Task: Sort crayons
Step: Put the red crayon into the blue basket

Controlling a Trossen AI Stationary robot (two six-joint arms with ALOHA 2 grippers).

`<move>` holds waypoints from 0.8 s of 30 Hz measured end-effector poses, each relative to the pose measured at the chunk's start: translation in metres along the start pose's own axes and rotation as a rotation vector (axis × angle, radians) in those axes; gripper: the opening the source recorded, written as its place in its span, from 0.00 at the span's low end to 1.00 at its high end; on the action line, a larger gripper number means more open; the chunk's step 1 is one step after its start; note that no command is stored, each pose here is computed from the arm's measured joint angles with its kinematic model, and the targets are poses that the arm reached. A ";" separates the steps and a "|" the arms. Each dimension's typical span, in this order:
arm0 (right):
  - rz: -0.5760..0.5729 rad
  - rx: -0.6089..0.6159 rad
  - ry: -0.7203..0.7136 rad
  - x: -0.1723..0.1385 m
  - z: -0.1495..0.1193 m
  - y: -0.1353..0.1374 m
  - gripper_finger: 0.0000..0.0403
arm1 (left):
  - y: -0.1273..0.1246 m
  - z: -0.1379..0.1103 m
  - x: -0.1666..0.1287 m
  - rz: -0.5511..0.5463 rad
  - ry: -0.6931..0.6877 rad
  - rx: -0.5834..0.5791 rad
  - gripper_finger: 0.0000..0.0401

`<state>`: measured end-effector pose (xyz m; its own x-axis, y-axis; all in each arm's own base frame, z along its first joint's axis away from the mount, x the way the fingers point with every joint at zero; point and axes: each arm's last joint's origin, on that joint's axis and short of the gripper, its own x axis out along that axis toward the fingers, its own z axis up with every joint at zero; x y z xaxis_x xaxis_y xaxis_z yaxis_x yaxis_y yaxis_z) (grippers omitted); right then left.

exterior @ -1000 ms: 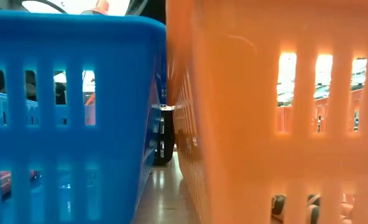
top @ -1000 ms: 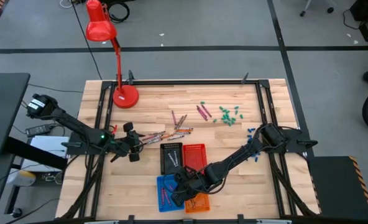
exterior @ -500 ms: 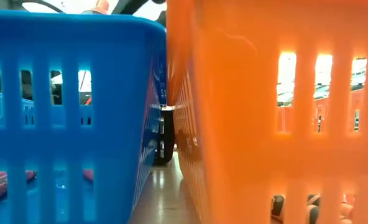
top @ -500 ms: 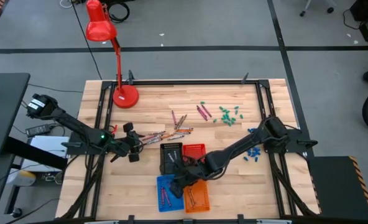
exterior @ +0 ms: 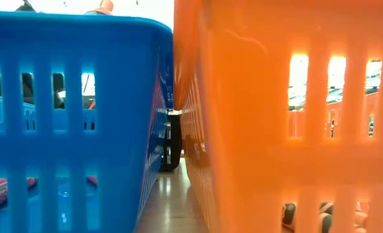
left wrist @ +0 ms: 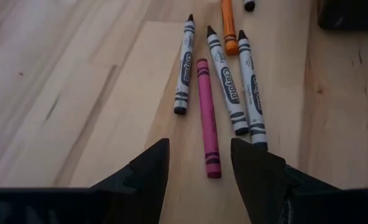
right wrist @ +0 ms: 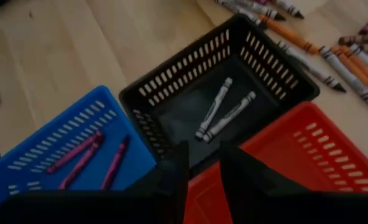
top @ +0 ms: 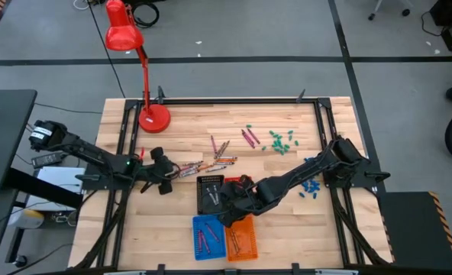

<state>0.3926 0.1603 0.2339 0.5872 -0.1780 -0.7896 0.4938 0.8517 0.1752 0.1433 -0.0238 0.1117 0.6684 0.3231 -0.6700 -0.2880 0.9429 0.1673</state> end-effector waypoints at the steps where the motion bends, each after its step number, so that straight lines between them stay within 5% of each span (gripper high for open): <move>1: -0.002 -0.002 -0.008 0.000 0.000 0.000 0.23 | 0.001 0.000 0.001 -0.007 0.004 -0.010 0.46; 12: -0.005 -0.008 -0.025 -0.001 -0.001 0.002 0.23 | 0.010 0.001 0.007 -0.048 0.055 -0.071 0.43; 24: -0.009 -0.024 -0.037 -0.002 -0.003 0.004 0.23 | 0.014 0.001 0.017 -0.093 0.116 -0.124 0.22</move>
<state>0.3914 0.1653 0.2349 0.6064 -0.2034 -0.7687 0.4840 0.8614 0.1539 0.1515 -0.0051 0.1028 0.6145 0.2169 -0.7585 -0.3159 0.9487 0.0154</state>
